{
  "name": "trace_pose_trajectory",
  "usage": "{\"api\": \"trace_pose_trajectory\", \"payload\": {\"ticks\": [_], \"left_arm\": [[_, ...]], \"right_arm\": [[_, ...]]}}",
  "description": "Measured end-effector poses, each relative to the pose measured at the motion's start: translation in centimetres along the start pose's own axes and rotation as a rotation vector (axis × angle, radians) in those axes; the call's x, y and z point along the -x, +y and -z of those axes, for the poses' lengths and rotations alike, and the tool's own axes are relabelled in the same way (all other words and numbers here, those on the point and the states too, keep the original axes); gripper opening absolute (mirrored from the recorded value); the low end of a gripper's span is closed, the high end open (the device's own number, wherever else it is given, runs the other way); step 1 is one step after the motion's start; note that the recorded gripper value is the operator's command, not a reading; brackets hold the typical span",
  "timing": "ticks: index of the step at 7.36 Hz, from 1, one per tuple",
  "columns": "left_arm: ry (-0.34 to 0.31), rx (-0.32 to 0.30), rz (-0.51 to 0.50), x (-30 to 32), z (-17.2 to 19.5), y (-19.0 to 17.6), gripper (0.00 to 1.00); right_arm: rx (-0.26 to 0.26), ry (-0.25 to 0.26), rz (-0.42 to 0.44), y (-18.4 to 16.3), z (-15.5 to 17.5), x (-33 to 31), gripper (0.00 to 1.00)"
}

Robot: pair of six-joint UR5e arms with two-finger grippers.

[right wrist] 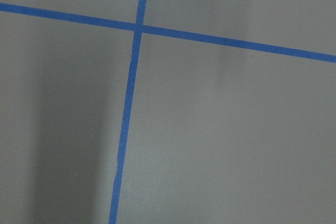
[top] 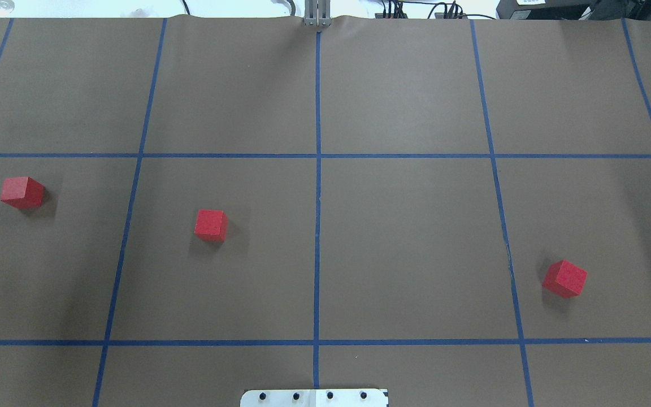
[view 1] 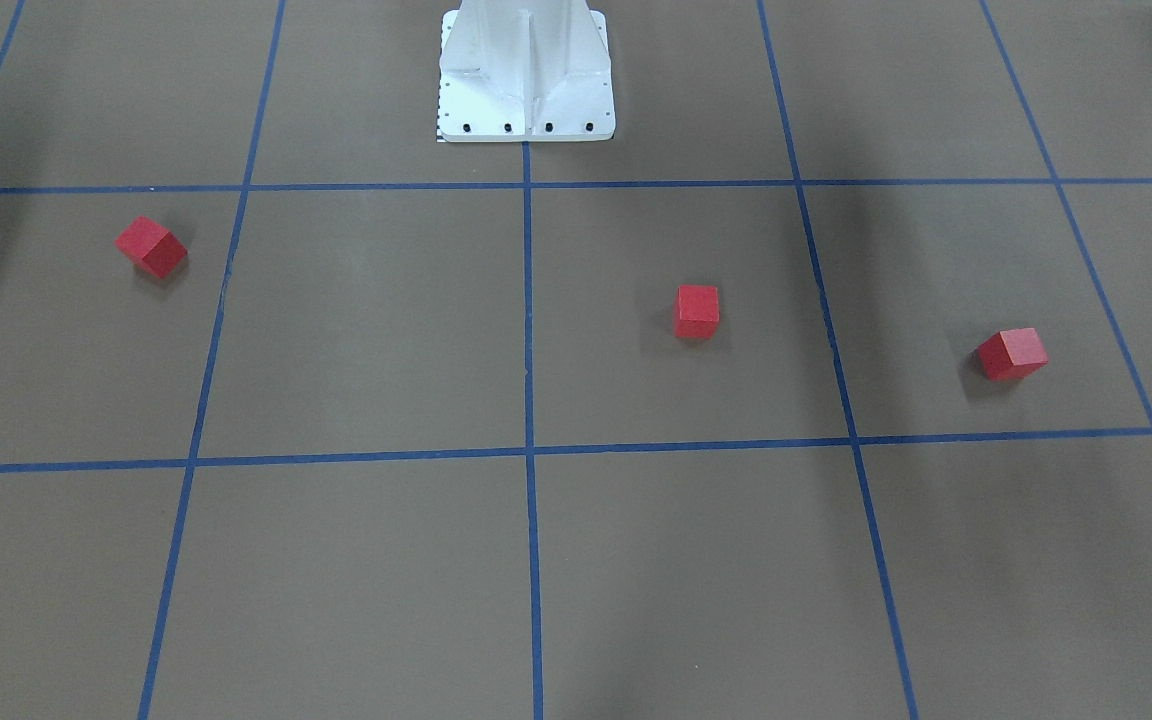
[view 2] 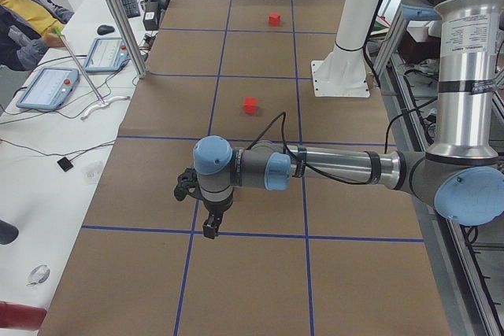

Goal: Form red blocks into L shape at center

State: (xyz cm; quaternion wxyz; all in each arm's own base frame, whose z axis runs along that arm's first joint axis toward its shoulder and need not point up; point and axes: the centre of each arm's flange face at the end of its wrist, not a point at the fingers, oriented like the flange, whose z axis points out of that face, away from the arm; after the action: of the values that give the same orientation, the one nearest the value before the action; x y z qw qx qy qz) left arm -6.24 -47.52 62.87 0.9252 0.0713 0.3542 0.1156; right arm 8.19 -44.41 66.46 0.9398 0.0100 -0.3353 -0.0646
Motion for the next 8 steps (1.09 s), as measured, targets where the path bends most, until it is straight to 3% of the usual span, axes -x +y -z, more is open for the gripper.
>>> {"api": "trace_pose_trajectory", "payload": {"ticks": [4, 8], "left_arm": [[-0.004, -0.021, -0.023, -1.0, 1.0, -0.5, 1.00], [-0.038, -0.180, -0.165, -2.7, 3.7, -5.0, 1.00]], "right_arm": [[-0.020, -0.002, 0.020, -0.4, 0.9, 0.8, 1.00], [-0.159, 0.012, 0.114, -3.5, 6.6, 5.0, 1.00]]}}
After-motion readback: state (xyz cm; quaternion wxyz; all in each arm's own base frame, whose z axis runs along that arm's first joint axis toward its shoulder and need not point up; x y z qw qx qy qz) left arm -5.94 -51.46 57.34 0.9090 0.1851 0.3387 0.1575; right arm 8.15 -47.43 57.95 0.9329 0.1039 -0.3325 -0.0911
